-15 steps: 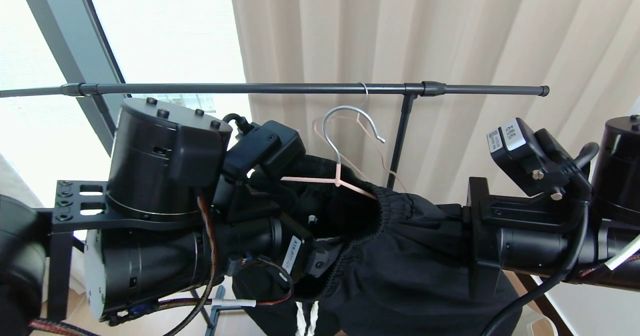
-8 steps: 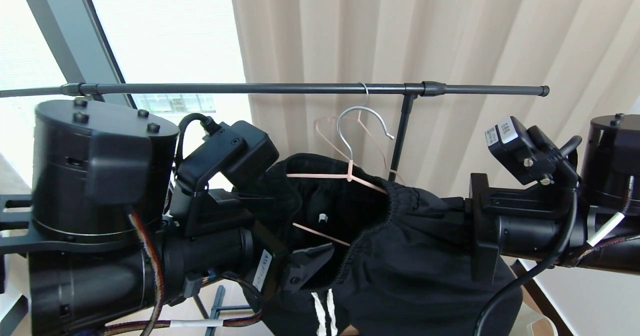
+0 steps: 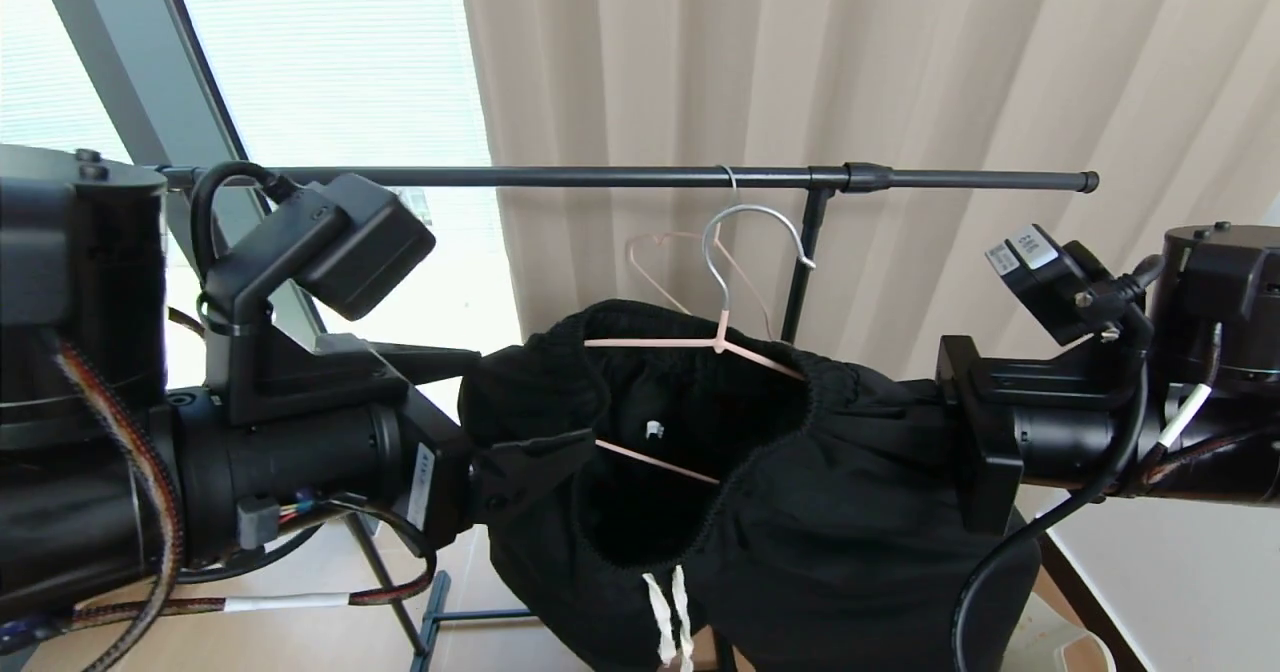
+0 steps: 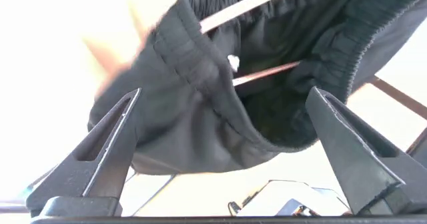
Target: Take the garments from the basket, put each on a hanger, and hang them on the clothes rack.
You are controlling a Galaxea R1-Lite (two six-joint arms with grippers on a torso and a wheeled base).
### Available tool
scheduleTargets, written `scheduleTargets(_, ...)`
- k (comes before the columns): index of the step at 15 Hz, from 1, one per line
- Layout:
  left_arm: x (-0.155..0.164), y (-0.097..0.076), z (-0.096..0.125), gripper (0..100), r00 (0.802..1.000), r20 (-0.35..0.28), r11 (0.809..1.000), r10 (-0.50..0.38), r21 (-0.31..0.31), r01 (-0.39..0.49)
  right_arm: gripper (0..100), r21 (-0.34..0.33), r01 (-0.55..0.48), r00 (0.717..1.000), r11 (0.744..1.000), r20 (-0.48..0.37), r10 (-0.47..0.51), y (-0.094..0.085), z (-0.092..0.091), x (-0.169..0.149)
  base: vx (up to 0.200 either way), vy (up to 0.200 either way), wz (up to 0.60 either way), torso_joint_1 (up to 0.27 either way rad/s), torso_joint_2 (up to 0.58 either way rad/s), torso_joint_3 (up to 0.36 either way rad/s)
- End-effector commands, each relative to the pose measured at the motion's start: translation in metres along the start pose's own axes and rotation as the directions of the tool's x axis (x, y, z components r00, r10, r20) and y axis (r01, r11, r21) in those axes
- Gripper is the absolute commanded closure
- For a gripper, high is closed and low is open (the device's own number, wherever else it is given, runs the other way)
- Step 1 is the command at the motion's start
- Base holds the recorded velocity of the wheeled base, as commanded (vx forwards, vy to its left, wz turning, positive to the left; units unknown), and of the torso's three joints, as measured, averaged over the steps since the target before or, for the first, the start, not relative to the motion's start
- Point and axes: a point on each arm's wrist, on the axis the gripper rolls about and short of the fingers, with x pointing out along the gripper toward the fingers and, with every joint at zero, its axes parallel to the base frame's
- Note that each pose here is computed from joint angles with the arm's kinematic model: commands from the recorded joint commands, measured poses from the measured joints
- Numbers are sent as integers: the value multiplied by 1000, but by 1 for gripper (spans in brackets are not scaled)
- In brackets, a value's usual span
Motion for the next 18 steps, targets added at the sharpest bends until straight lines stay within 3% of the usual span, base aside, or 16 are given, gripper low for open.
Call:
scheduleTargets(1, -22, 18, 1, 0, 998, 60, 1000, -21, 15, 20, 100, 27, -27, 1000, 999, -2, 27, -12, -7, -6, 0, 0, 0, 0, 0, 0)
scheduleTargets(4, -40, 49, 0, 0, 976, 129, 981, -173, 112, 159, 100, 33, -104, 995, 994, 12, 104, -16, -10, -13, 0, 0, 0, 0, 0, 0)
scheduleTargets(8, -31, 83, 5, 0, 893, 183, 907, -411, 180, 381, 100, 31, -115, 993, 993, 14, 114, -16, -10, -13, 0, 0, 0, 0, 0, 0)
scheduleTargets(9, -25, 96, 2, 0, 892, 179, 902, -416, 204, 380, 100, 30, -119, 993, 992, 15, 119, -15, -10, -14, 0, 0, 0, 0, 0, 0)
scheduleTargets(11, -15, 114, -10, 0, 914, 150, 907, -377, 262, 331, 100, 26, -133, 991, 991, 19, 132, -13, -9, -15, 0, 0, 0, 0, 0, 0)
scheduleTargets(12, -7, 125, -23, 0, 927, 115, 899, -357, 313, 307, 100, 23, -132, 991, 991, 22, 132, -13, -8, -15, 0, 0, 0, 0, 0, 0)
scheduleTargets(14, 11, 139, -38, 0, 929, 35, 849, -368, 421, 321, 100, 17, -132, 991, 991, 26, 131, -11, -6, -17, 0, 0, 0, 0, 0, 0)
scheduleTargets(15, 13, 141, -36, 0, 925, 16, 833, -379, 440, 334, 100, 16, -132, 991, 991, 26, 131, -11, -6, -17, 0, 0, 0, 0, 0, 0)
scheduleTargets(18, 20, 139, -33, 0, 915, -3, 818, -404, 445, 363, 100, 12, -150, 988, 989, 30, 149, -11, -6, -17, 0, 0, 0, 0, 0, 0)
